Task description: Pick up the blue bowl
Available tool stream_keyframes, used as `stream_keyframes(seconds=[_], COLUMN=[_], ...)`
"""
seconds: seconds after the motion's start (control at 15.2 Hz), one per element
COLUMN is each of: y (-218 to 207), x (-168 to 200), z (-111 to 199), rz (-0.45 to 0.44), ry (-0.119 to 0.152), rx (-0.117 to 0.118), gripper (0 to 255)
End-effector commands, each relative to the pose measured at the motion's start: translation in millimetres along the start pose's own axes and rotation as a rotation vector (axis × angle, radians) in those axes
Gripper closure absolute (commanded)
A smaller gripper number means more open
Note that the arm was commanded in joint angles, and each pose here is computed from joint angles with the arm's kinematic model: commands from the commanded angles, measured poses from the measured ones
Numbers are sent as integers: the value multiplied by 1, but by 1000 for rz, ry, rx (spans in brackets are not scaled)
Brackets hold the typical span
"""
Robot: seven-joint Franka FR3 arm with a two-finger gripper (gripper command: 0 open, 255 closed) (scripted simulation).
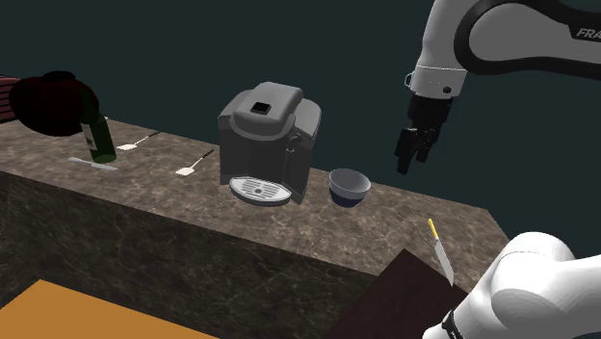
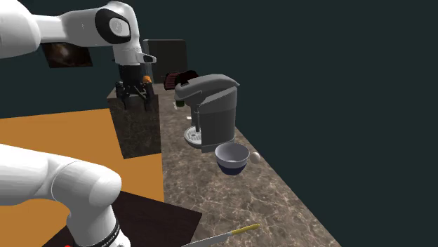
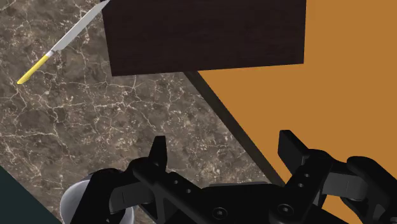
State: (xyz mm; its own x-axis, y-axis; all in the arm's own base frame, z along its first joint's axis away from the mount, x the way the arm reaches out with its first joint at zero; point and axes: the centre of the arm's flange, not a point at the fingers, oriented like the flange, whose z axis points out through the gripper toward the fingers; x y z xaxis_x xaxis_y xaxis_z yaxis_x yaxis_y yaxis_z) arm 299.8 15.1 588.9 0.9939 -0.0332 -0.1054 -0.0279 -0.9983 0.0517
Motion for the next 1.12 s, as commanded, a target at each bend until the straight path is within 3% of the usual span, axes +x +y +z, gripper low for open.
stream_keyframes(seconds=[0.0,1.06], y=[0,70], x=[0,131], z=[0,136], rz=[0,-33], ry=[0,53], rx=[0,-78], gripper=[0,0])
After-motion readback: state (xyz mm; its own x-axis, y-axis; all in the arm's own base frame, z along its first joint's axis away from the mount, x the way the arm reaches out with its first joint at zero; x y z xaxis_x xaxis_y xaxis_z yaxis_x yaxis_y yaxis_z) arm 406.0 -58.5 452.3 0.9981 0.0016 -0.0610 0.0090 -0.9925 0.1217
